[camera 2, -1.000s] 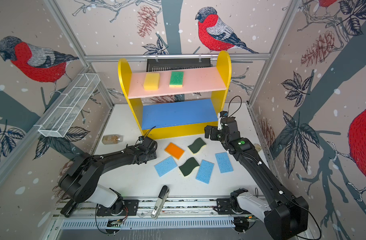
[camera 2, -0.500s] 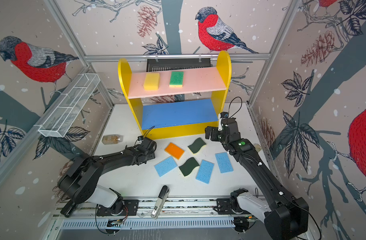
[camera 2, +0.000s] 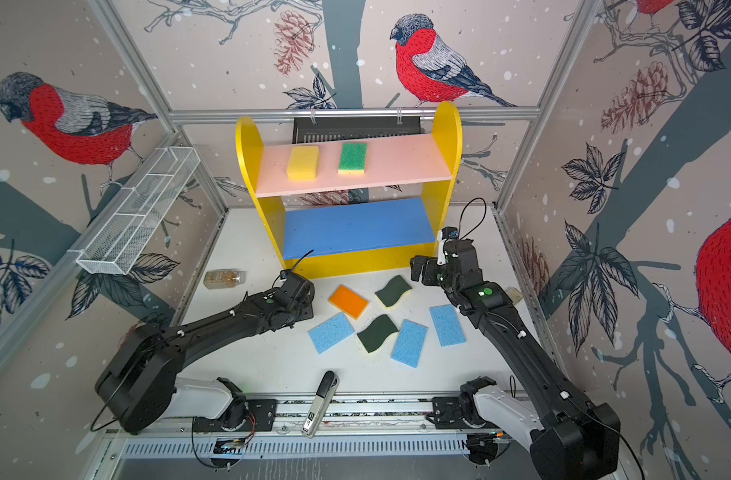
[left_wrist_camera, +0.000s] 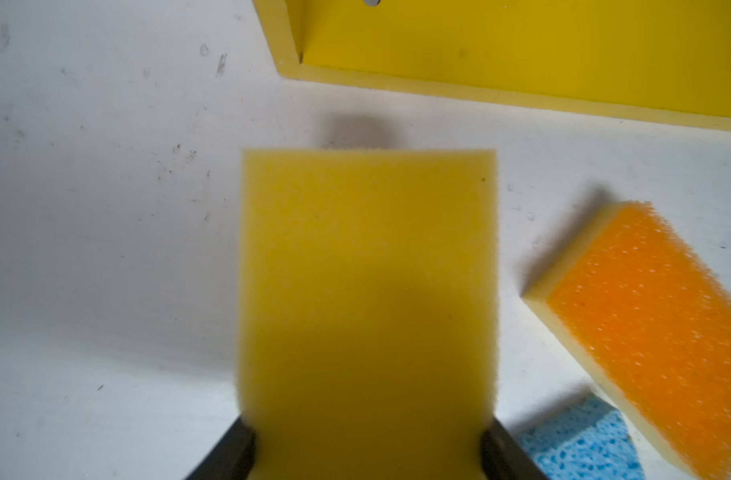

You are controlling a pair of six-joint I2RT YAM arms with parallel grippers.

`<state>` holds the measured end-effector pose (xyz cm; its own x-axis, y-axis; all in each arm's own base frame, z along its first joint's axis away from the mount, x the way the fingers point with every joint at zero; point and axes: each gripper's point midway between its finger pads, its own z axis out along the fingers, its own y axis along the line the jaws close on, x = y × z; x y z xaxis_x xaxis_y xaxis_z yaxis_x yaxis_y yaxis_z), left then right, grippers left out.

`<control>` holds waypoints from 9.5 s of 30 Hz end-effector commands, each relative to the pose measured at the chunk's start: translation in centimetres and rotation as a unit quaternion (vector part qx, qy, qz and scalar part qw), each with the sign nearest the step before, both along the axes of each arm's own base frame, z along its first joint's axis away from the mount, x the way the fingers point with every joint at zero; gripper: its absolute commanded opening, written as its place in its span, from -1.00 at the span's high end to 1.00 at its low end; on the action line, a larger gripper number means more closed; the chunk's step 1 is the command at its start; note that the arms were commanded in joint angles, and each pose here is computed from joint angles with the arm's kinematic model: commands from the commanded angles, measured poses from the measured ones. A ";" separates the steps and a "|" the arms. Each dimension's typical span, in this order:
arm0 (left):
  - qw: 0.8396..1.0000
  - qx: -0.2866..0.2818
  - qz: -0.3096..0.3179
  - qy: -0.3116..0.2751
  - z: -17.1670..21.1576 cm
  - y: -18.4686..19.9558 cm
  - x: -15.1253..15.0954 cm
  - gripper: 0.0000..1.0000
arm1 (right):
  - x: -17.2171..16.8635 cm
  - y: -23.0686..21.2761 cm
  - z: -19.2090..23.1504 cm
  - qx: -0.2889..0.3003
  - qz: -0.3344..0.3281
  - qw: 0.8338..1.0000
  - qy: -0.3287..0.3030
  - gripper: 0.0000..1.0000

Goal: Place and organize the cleaning sponges onto the shelf
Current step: 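Close the left gripper on the yellow foam sponge on the table, then lift the yellow sponge with the left gripper up to the pink shelf, then lower the yellow sponge onto the pink shelf beside the green sponge, then open the left gripper and release the yellow sponge on the shelf, then withdraw the left gripper from the shelf while the right gripper rises toward it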

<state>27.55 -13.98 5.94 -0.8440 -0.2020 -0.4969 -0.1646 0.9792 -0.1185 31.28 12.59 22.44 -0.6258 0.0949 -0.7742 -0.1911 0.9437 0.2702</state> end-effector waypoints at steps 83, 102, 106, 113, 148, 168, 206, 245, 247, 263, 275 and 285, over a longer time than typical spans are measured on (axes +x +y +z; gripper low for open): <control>0.860 -0.118 -0.292 -0.402 40.7 -28.2 9.9 -0.16 | -3.9 -0.2 -0.5 0.065 0.003 0.998 -0.009 -0.99; 0.829 -0.149 -0.238 -0.485 42.2 -30.6 14.0 -0.20 | -4.9 -0.3 -0.4 0.072 0.009 0.997 -0.002 -0.99; 0.832 -0.144 -0.218 -0.490 41.4 -30.9 15.0 -0.20 | -5.1 -0.1 -0.7 0.074 0.013 0.997 0.003 -0.99; 0.839 -0.124 -0.172 -0.501 40.6 -30.2 16.5 -0.19 | -5.2 0.1 -1.1 0.076 0.018 0.997 0.007 -0.99; 0.865 -0.046 -0.093 -0.490 35.5 -29.5 20.0 -0.38 | -5.2 0.6 -2.2 0.091 0.024 0.995 0.022 -0.99; 0.873 -0.038 -0.090 -0.479 34.8 -29.3 20.1 -0.53 | -5.3 0.7 -2.6 0.092 0.026 0.995 0.024 -0.99; 0.856 -0.192 -0.126 -0.462 38.4 -29.9 18.9 -0.49 | -5.4 0.4 -0.1 0.095 0.025 0.995 -0.012 -0.99; 0.804 -0.214 -0.229 -0.505 48.9 -25.8 10.4 -0.50 | -4.7 2.8 11.9 0.068 0.023 0.986 -0.149 -0.79; 0.806 -0.205 -0.232 -0.504 49.1 -25.0 9.5 -0.49 | -4.3 2.9 13.1 0.061 0.018 0.985 -0.160 -0.73; 0.824 -0.165 -0.197 -0.504 45.9 -12.1 1.0 -0.41 | -0.8 3.7 20.5 -0.001 -0.013 0.973 -0.229 -0.18; 0.862 -0.121 -0.143 -0.472 39.5 -5.1 -1.7 -0.42 | 2.6 4.6 21.7 -0.046 -0.041 0.971 -0.232 0.03; 0.870 -0.093 -0.122 -0.469 38.0 -2.5 -2.0 -0.42 | 5.3 5.6 22.1 -0.066 -0.064 0.968 -0.233 0.08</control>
